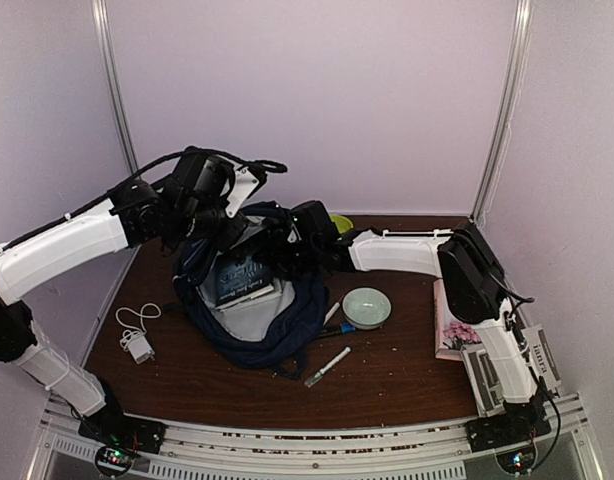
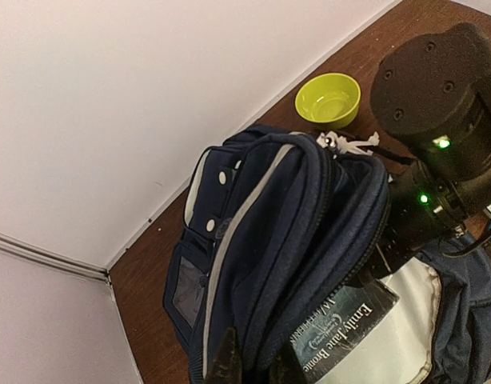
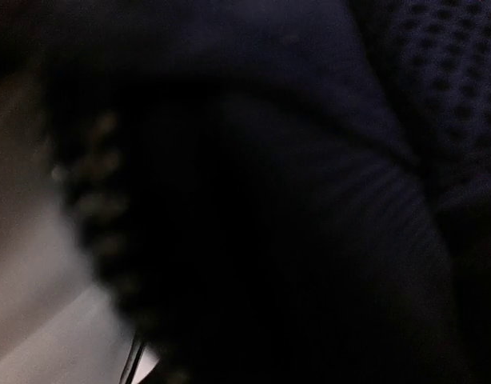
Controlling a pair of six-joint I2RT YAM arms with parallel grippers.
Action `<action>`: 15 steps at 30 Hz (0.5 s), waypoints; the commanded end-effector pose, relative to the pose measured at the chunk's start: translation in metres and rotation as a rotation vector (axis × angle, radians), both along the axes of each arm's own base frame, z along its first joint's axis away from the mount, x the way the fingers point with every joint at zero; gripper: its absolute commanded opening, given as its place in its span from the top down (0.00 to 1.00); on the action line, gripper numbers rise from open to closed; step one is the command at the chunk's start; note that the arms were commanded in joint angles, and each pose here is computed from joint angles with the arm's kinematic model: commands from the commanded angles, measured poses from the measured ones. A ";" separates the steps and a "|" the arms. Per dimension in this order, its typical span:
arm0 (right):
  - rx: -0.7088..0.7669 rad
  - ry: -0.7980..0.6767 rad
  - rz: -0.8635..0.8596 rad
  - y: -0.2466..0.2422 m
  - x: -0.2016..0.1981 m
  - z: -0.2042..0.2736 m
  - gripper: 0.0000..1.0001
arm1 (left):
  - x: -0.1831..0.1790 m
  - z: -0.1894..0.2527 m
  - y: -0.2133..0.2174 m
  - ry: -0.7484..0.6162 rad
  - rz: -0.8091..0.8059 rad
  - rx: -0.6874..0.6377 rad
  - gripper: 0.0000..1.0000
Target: Pack the student bag
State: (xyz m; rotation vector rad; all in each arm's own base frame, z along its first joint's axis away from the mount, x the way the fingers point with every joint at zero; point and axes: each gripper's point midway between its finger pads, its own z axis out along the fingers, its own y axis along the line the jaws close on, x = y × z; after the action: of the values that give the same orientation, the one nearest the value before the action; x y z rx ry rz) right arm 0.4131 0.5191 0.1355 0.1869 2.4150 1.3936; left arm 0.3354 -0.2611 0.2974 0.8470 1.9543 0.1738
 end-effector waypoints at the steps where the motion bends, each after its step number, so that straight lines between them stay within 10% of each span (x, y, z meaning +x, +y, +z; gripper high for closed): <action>1: -0.048 -0.157 -0.075 -0.020 0.032 0.044 0.48 | -0.006 0.085 0.002 -0.212 0.010 -0.231 1.00; 15: -0.652 -0.514 0.100 -0.156 -0.030 0.122 0.34 | 0.005 0.022 -0.005 -0.104 0.045 -0.141 1.00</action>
State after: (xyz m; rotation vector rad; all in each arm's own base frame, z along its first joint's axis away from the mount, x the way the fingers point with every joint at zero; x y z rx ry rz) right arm 0.4000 0.4357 0.2281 -0.2104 2.3289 0.9226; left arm 0.3326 -0.2529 0.2881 0.8247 1.9589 0.1914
